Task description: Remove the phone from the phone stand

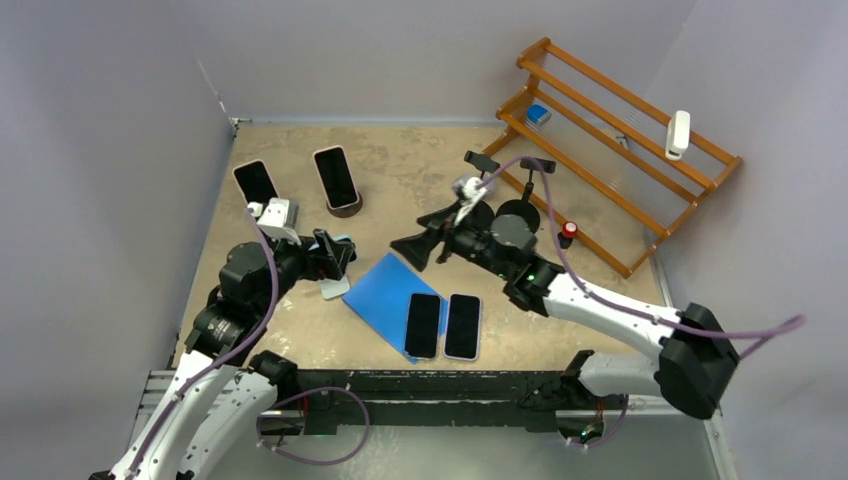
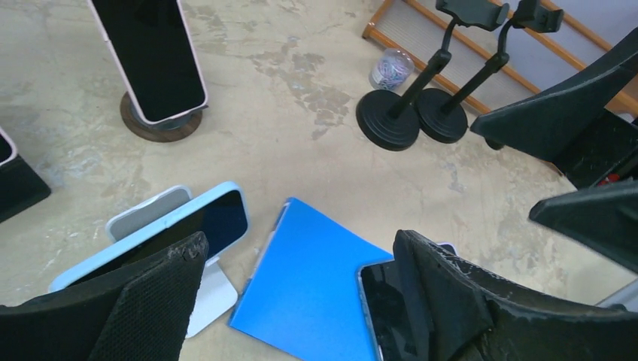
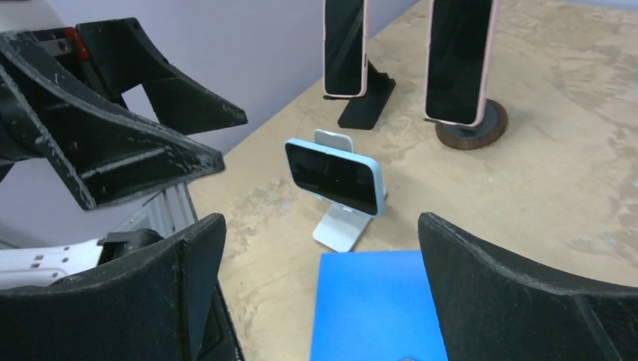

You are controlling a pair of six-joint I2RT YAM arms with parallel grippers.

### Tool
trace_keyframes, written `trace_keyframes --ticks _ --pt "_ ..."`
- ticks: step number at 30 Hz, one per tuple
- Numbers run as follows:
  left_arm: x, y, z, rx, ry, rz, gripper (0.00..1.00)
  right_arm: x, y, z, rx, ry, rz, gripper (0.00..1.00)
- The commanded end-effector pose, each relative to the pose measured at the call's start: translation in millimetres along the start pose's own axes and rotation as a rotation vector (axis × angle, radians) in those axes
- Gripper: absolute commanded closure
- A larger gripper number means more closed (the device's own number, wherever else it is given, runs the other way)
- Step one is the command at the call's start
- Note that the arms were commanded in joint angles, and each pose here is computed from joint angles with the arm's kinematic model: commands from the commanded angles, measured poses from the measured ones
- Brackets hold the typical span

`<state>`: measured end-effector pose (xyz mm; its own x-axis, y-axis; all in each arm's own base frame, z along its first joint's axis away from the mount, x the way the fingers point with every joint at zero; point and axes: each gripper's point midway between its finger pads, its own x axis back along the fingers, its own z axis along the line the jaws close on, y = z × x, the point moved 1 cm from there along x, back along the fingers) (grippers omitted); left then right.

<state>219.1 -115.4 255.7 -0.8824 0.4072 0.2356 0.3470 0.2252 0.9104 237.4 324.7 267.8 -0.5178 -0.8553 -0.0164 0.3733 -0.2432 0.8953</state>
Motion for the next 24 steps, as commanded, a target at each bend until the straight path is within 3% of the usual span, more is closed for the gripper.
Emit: trace_keyframes --ticks 1,6,13,18,24 --pt "1.4 9.8 5.7 -0.035 0.027 -0.067 0.06 -36.1 19.6 12.5 0.130 -0.086 -0.052 0.01" --pt "7.5 15.7 8.5 -0.050 0.049 -0.090 0.02 -76.2 8.8 6.0 0.134 -0.112 -0.021 0.01" --pt "15.2 14.9 11.9 -0.033 0.078 -0.083 0.00 -123.1 -8.8 29.9 0.049 0.094 -0.036 0.01" --pt "18.0 14.8 2.7 -0.060 0.020 -0.080 0.00 -132.7 -19.7 56.0 -0.005 0.303 -0.064 0.07" --pt "21.0 15.1 -3.7 -0.074 -0.018 -0.083 0.01 -154.7 -36.3 44.8 0.052 0.279 0.002 0.11"
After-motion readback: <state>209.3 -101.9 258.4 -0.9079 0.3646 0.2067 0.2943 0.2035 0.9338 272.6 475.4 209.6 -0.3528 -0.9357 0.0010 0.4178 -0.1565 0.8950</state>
